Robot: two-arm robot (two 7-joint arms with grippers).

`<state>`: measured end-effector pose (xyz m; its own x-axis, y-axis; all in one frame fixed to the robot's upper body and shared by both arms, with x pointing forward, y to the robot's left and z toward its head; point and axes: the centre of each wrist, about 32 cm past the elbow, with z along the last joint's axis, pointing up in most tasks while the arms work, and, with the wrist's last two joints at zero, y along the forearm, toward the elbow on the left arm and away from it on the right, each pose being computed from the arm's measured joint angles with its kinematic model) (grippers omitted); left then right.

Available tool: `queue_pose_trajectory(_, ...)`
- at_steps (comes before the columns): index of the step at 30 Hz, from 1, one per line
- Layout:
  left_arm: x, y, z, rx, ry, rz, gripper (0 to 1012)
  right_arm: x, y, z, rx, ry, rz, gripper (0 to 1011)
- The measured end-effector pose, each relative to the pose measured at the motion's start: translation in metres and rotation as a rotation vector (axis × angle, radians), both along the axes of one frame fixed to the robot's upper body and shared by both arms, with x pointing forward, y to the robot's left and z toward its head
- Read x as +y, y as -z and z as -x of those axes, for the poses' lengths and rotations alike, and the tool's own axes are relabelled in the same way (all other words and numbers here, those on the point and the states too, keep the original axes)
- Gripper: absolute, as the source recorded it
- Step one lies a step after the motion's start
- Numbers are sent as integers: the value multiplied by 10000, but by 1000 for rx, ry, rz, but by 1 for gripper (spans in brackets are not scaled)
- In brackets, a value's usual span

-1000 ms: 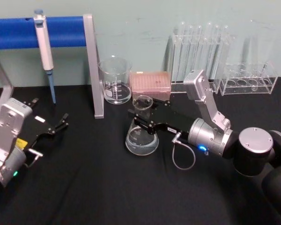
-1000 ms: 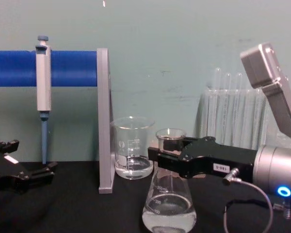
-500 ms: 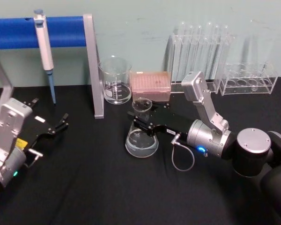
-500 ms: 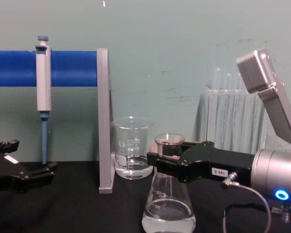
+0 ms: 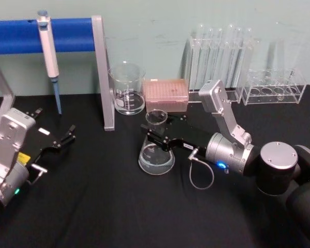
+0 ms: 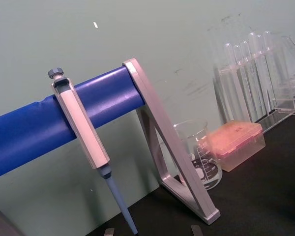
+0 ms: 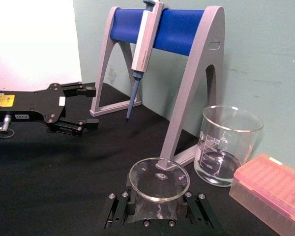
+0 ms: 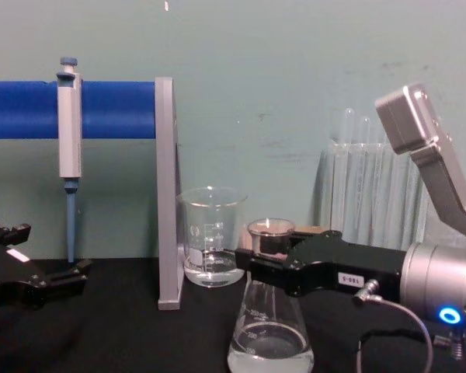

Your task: Grasp the erlenmeyer flask with one hand, shake it three times, then place it back.

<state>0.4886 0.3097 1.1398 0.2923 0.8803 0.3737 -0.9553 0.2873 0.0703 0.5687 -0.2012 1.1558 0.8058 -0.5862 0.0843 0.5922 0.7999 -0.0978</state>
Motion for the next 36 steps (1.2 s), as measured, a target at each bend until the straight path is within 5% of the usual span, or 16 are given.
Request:
queue_pose_trajectory(24,0,0,0,0,0,0,1001,-6,3,-3,0,7,12,459)
queue_pose_trajectory(36,0,0,0,0,0,0,1001,-6,5,-2,2,7,13,798)
